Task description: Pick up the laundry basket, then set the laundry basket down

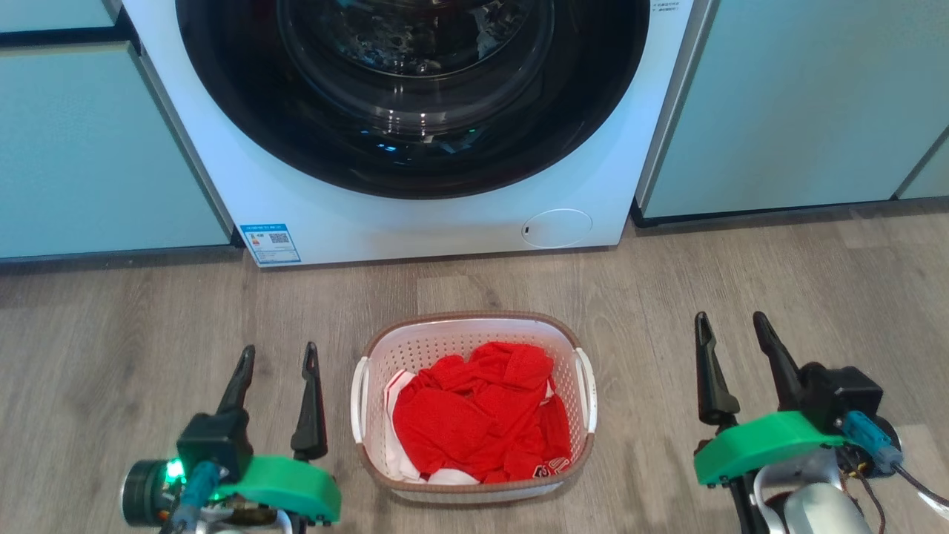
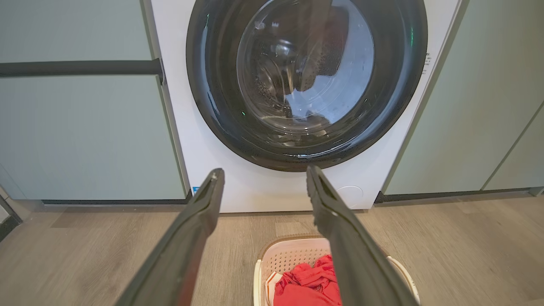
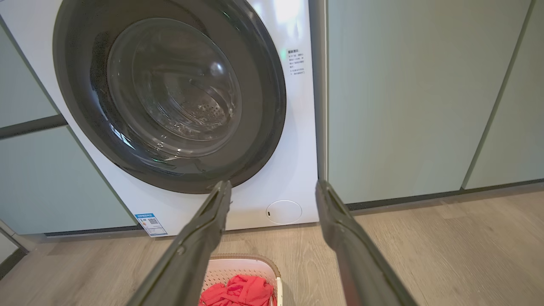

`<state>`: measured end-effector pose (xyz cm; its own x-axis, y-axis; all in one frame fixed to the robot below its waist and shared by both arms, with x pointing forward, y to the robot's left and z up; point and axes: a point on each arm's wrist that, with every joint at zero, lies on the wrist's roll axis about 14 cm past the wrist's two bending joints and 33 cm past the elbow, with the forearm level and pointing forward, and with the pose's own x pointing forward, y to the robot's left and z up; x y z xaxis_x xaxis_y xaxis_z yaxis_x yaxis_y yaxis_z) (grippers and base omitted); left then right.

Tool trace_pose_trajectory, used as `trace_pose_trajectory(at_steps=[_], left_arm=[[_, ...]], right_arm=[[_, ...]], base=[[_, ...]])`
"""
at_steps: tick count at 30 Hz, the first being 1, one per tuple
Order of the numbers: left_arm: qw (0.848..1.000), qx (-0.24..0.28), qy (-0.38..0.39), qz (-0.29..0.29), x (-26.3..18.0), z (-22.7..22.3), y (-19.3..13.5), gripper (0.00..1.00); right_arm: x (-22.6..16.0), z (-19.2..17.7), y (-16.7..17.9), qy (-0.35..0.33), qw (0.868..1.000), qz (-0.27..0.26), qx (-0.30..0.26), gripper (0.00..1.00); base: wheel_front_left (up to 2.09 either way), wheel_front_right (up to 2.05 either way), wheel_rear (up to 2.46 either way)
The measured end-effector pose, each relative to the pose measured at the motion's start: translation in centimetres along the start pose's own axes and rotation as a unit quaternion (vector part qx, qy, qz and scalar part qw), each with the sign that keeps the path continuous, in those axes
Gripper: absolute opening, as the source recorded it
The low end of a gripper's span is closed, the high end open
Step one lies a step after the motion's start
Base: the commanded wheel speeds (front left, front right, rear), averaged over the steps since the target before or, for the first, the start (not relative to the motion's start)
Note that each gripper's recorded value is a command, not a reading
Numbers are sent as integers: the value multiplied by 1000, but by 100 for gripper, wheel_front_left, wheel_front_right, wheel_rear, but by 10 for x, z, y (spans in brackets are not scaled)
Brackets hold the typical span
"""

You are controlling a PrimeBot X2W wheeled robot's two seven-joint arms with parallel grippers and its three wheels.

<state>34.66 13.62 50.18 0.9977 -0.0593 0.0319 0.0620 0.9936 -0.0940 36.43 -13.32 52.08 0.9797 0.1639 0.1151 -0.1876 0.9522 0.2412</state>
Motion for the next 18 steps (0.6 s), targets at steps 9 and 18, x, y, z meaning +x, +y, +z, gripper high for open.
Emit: trace_pose_trajectory(at_steps=[9, 18], left_arm=[[999, 42, -14, -20, -3, 2, -8, 100], [998, 56, -21, -27, -3, 3, -10, 100]], right_arm=[[1, 5, 8, -11, 998, 19, -51, 100], [2, 5, 12, -13, 997, 29, -71, 100]], base=[[0, 0, 0], [0, 0, 0]])
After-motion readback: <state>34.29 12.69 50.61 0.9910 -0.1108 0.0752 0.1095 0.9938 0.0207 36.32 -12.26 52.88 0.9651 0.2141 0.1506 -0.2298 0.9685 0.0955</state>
